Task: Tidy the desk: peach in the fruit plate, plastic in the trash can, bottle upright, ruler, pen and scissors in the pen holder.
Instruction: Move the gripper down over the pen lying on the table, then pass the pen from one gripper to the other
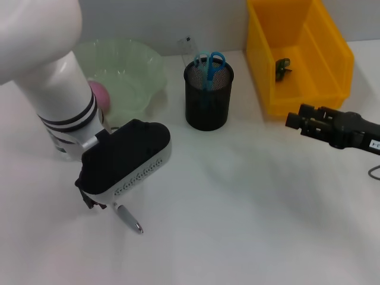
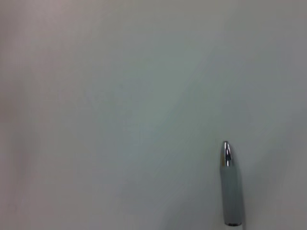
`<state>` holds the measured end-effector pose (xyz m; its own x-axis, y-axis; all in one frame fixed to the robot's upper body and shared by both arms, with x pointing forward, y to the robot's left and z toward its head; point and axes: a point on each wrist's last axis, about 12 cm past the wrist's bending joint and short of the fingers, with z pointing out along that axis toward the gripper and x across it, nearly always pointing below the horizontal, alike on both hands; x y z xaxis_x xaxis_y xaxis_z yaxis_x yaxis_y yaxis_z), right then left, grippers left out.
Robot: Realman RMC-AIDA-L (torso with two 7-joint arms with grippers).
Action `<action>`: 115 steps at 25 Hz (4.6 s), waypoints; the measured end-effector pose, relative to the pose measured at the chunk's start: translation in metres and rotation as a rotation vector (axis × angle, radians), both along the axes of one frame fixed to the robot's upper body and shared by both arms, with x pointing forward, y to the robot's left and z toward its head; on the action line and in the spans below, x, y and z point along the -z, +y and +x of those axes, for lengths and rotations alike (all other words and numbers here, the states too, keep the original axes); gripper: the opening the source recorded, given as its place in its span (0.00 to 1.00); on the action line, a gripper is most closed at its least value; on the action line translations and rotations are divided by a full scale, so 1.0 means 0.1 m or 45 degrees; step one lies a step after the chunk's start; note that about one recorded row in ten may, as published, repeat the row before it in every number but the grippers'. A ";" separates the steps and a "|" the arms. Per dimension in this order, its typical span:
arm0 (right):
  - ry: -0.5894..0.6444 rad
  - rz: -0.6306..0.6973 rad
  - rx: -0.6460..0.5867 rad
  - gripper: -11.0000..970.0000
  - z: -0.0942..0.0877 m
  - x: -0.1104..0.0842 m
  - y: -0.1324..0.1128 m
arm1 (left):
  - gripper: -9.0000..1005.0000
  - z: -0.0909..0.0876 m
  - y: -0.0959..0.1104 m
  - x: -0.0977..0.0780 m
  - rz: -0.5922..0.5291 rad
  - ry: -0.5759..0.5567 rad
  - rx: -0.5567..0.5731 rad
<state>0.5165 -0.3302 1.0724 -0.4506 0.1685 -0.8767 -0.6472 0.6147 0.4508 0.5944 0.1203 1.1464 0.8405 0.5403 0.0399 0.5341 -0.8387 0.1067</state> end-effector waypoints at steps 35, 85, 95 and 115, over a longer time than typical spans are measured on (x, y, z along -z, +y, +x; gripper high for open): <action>0.131 -0.282 -0.502 0.70 -0.04 0.02 0.26 | 0.75 -0.10 -0.11 0.11 0.071 -0.019 -0.111; 0.114 -0.280 -0.508 0.70 0.01 0.01 0.33 | 0.17 -0.10 -0.14 0.22 0.092 0.036 -0.106; 0.112 -0.278 -0.509 0.70 0.01 0.01 0.33 | 0.13 -0.08 -0.13 0.25 0.090 0.043 -0.106; 0.093 -0.294 -0.504 0.69 0.00 0.01 0.30 | 0.15 0.03 -0.01 -0.32 -0.336 0.135 -0.485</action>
<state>0.5168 -0.3005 1.0714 -0.5027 -0.2249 -0.8347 -0.8241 0.4161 0.3842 0.5978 0.1194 1.1784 0.5726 0.7909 -0.2157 0.8178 -0.5325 0.2183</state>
